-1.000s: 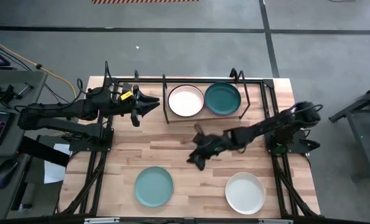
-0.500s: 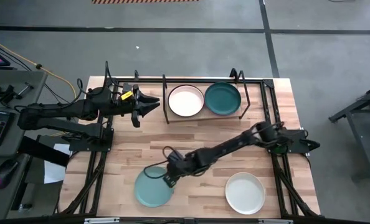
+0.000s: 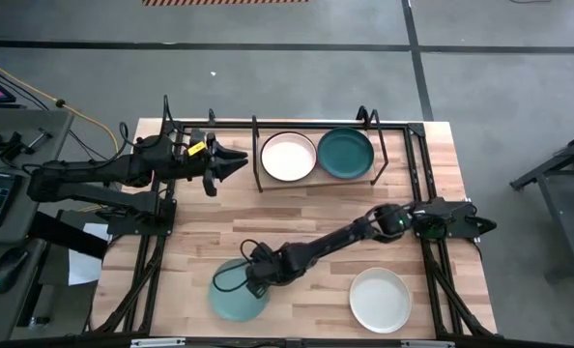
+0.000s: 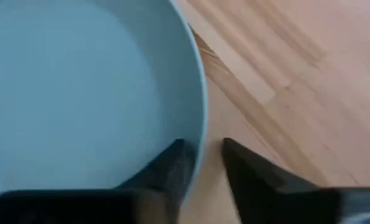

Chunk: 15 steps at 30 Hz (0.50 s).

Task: Place and stack plates onto a shelf
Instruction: Stack the blue plate on top of the light pink plate on the shelf

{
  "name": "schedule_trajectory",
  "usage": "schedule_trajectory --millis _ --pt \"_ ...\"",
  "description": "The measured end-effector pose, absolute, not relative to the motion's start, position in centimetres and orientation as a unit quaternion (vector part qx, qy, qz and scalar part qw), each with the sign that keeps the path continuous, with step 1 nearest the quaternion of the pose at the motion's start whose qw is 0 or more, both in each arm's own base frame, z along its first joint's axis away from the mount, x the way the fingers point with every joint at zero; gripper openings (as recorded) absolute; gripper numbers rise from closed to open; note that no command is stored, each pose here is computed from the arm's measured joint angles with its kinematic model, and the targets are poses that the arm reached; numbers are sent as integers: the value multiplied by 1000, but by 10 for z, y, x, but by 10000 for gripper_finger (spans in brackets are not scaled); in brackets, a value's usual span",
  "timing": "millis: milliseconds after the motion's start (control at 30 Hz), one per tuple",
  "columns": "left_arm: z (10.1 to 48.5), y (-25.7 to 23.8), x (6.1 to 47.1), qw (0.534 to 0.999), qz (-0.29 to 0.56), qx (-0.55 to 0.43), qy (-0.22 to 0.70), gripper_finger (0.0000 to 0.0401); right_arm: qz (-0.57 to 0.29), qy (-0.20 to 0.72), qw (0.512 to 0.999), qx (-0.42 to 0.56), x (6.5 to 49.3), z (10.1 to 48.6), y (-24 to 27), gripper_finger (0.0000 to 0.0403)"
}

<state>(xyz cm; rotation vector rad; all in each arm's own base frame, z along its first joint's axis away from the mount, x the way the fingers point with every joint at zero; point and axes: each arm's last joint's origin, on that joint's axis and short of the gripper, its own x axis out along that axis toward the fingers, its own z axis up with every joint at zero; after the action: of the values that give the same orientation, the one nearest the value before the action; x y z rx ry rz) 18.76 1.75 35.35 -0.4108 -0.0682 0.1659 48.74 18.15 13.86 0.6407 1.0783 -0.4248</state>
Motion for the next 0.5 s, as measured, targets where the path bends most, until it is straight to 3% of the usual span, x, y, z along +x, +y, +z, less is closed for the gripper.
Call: schedule_trajectory --millis 67,133,500 --pt "354 17 186 973 81 -215 -37 99 -203 509 790 275 483 140 182 42" --pt "356 17 185 969 78 -231 -42 99 -205 524 788 249 478 145 181 14" --pt "370 13 161 966 35 -243 -79 99 -286 632 713 105 424 176 147 1"
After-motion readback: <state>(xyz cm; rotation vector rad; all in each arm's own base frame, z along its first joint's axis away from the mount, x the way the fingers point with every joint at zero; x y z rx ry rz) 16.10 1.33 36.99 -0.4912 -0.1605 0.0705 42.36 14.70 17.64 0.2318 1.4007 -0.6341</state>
